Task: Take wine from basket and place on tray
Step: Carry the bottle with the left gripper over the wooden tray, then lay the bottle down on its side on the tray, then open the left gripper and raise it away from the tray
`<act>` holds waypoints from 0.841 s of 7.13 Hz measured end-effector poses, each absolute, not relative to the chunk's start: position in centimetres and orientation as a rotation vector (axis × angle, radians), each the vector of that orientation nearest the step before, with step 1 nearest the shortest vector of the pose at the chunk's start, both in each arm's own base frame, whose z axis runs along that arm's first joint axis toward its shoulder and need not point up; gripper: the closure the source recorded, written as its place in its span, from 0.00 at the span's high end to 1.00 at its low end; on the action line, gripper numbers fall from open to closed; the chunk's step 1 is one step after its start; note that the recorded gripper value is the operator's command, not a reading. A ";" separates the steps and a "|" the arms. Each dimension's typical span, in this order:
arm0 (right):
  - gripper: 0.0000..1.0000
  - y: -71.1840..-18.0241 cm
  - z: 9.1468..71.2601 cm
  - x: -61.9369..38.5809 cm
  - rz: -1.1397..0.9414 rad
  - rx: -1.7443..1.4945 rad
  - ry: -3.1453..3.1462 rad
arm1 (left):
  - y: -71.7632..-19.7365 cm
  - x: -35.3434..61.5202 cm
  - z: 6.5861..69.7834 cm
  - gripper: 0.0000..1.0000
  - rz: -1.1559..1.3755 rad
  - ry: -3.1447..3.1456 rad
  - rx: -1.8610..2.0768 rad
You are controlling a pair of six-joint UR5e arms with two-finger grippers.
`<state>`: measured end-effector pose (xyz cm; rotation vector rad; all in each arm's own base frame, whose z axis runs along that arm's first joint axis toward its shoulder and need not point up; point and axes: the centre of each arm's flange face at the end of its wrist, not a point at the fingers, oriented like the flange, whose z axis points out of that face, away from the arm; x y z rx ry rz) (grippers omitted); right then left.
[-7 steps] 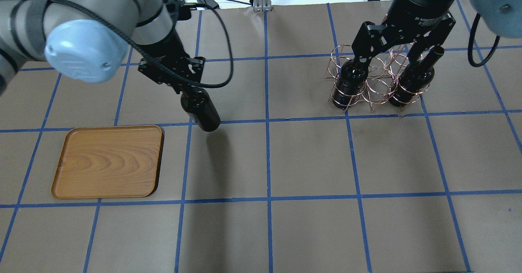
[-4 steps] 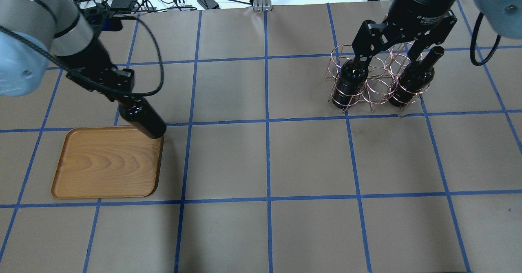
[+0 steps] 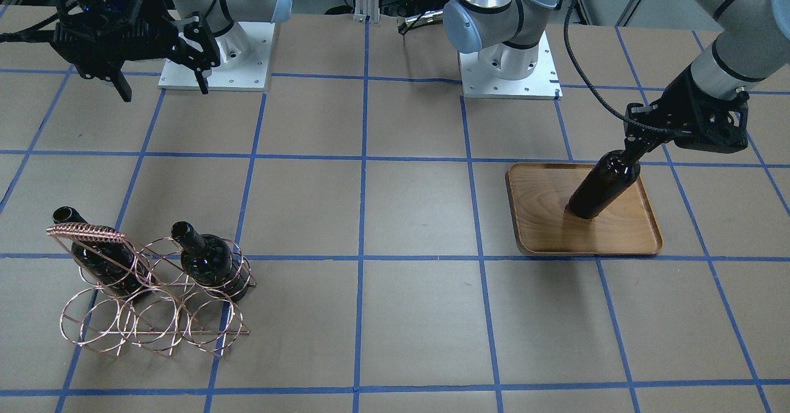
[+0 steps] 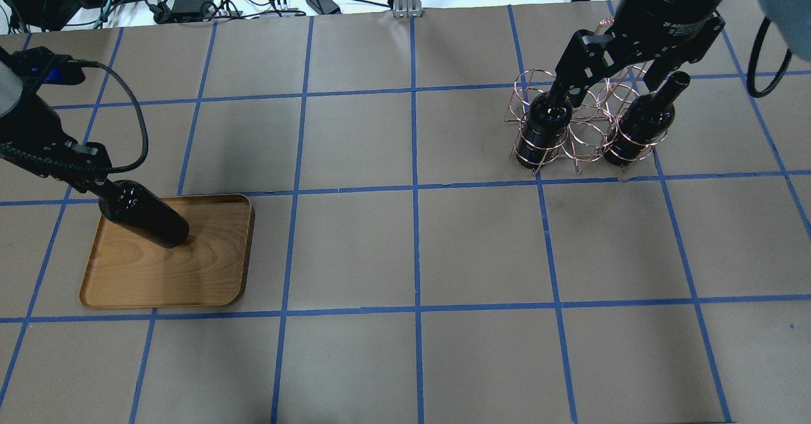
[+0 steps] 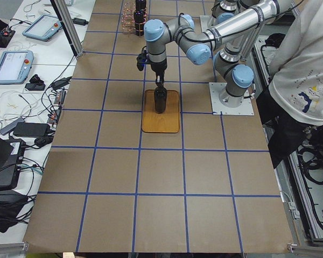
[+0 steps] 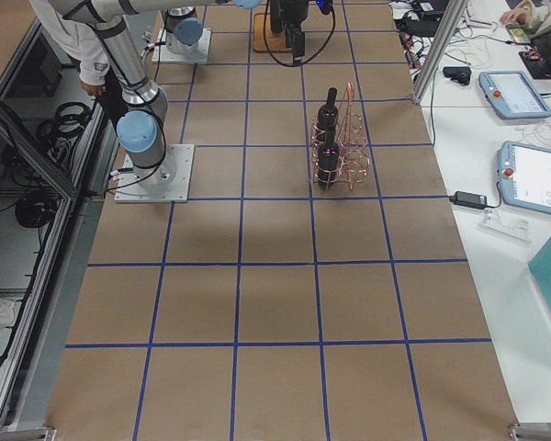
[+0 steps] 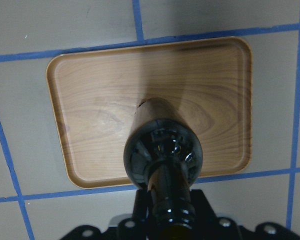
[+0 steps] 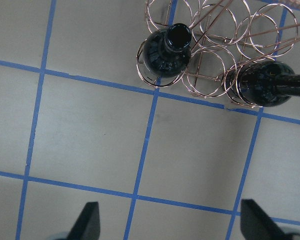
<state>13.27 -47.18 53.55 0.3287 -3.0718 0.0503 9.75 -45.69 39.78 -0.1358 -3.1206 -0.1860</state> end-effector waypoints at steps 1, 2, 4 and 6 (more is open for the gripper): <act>1.00 -47.1 53.4 13.2 0.044 0.338 -3.063 | -45.5 10.0 39.5 0.47 -0.195 -3.118 -0.128; 1.00 -47.0 53.3 13.2 0.041 0.342 -3.059 | -45.4 10.2 39.4 0.99 -0.197 -3.117 -0.122; 1.00 -47.1 53.4 13.2 0.055 0.335 -3.060 | -45.6 10.3 39.7 1.00 -0.188 -3.119 -0.107; 1.00 -47.1 53.4 13.2 0.060 0.333 -3.063 | -46.5 9.6 42.7 1.00 -0.108 -3.146 -0.107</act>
